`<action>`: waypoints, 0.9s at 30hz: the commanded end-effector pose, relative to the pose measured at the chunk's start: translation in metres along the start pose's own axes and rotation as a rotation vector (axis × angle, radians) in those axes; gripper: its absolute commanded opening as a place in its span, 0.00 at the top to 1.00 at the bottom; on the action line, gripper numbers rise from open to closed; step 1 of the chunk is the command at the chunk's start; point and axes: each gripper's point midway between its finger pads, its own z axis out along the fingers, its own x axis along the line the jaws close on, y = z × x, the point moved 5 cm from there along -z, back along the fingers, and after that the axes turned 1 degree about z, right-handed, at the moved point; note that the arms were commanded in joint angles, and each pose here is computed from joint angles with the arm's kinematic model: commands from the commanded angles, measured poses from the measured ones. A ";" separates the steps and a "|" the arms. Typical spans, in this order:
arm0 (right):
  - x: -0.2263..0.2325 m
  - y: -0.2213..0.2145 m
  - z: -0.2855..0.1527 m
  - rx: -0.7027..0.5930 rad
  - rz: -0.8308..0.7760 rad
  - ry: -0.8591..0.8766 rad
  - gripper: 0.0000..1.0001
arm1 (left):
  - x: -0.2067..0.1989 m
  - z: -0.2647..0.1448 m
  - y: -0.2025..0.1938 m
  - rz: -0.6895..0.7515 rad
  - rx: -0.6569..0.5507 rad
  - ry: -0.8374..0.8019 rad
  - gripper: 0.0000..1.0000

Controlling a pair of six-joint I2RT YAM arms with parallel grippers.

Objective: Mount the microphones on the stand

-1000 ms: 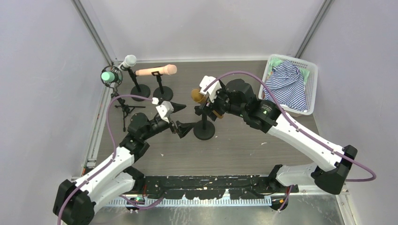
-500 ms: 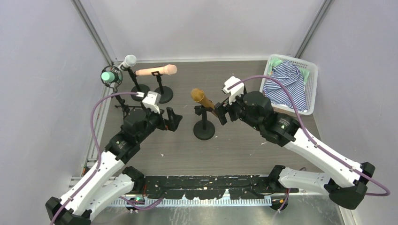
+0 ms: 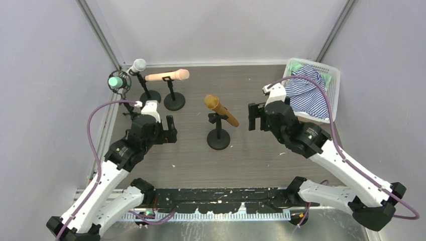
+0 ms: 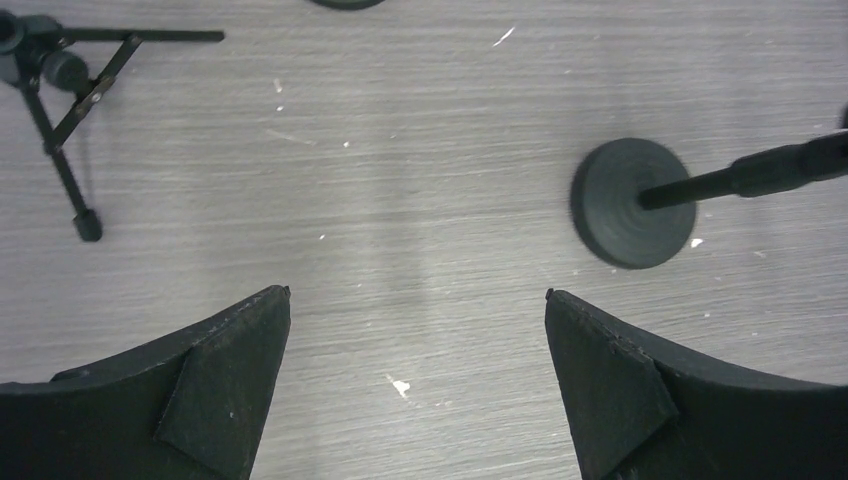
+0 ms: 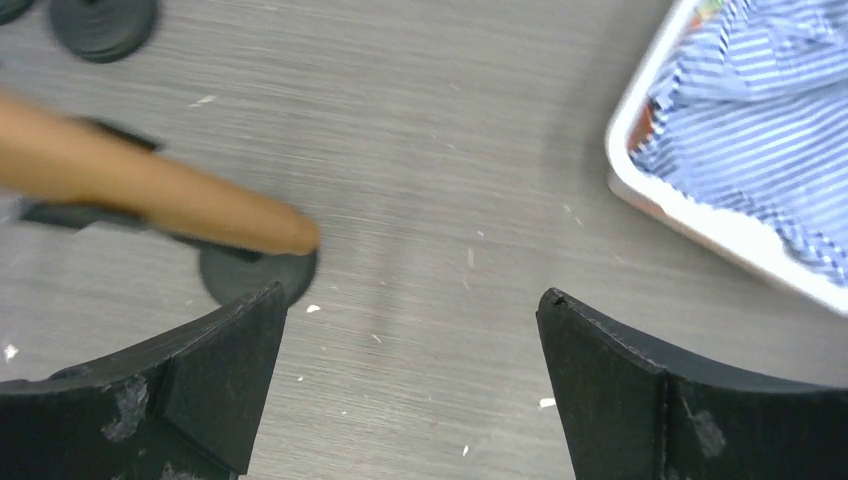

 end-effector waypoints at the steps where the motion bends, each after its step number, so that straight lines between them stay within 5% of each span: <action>1: -0.029 -0.013 0.005 0.114 0.222 -0.091 0.00 | 0.014 -0.006 -0.005 0.042 0.067 0.066 0.00; 5: -0.063 -0.019 0.001 0.128 0.401 -0.085 0.00 | 0.013 -0.014 -0.001 0.042 0.020 0.030 0.00; 19: -0.099 -0.038 -0.054 -0.242 0.453 -0.172 0.00 | 0.023 -0.040 0.000 0.034 -0.065 0.026 0.00; 27: -0.093 -0.055 -0.057 -0.194 0.363 -0.106 0.00 | 0.024 -0.052 0.000 0.013 -0.129 -0.011 0.00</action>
